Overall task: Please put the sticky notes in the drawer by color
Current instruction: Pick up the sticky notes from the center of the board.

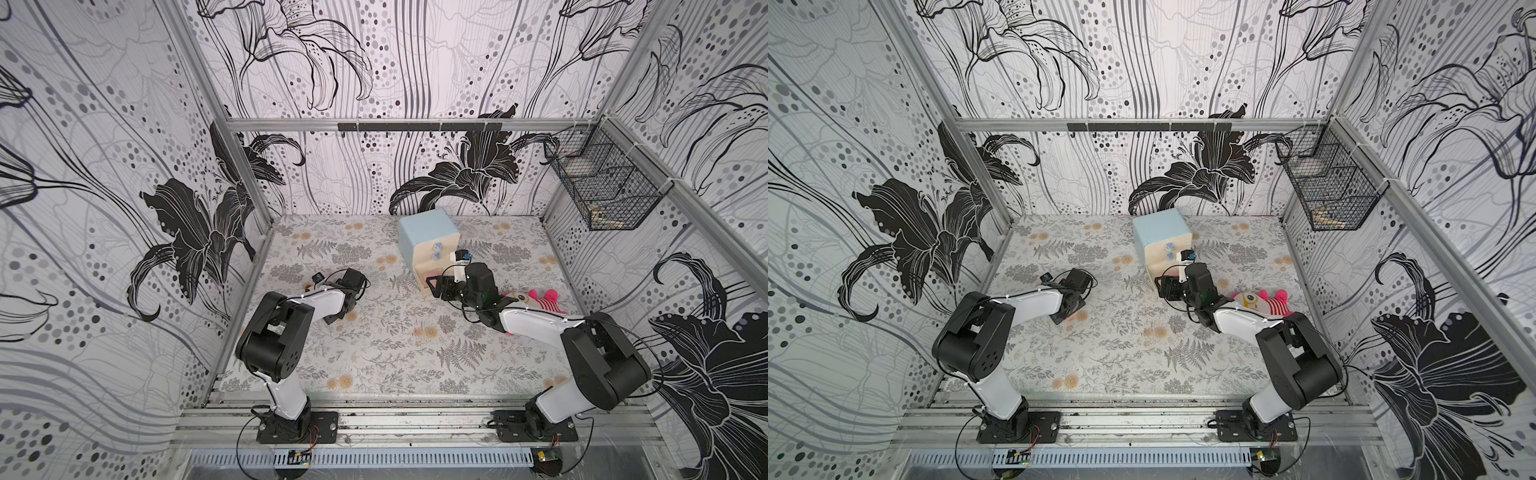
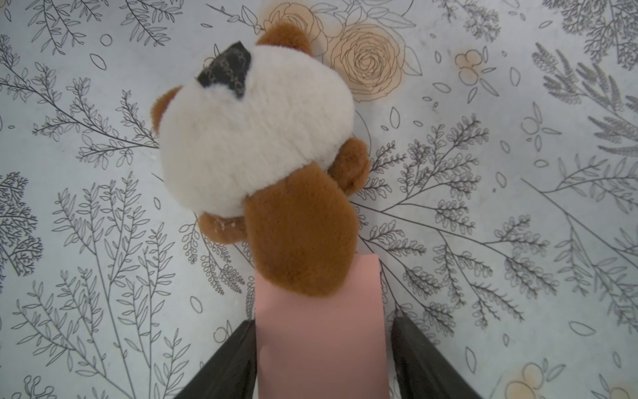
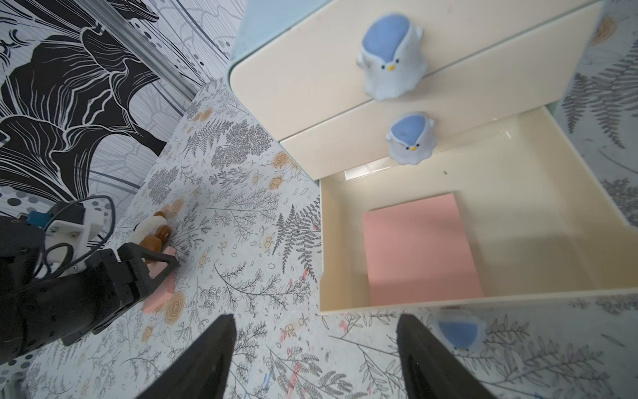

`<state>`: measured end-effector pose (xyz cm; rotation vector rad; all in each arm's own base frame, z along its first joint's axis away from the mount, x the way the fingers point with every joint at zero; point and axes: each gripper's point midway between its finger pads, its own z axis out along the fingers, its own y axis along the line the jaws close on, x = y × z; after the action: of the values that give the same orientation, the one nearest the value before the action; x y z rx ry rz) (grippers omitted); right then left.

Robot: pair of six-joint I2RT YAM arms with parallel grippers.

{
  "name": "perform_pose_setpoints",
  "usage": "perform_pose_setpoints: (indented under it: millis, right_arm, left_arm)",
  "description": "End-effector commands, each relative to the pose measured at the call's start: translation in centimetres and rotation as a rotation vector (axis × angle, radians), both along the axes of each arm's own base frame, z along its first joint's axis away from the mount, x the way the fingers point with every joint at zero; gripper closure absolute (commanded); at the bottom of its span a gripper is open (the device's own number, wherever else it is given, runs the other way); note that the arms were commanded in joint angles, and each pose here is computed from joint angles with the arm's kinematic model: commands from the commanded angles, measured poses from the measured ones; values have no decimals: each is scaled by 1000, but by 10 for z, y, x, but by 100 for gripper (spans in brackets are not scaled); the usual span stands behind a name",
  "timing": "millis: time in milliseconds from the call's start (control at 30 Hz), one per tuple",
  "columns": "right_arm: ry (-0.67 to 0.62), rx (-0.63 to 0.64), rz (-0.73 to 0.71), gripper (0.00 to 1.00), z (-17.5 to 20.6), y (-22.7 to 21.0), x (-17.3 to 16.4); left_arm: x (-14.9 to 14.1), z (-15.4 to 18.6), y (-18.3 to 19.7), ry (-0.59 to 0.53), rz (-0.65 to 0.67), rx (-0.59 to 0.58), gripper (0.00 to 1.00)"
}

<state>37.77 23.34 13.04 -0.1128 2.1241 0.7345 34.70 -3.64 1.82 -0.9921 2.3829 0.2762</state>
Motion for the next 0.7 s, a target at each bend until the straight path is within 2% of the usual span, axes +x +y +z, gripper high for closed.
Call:
perform_pose_setpoints:
  millis: [0, 667]
  right_arm:
    - [-33, 13, -7, 21, 11, 4, 7]
    - [-30, 26, -16, 21, 13, 1, 3]
  left_arm:
    - [-5, 0, 1, 5, 7, -21, 36]
    - [3, 18, -10, -47, -18, -84, 41]
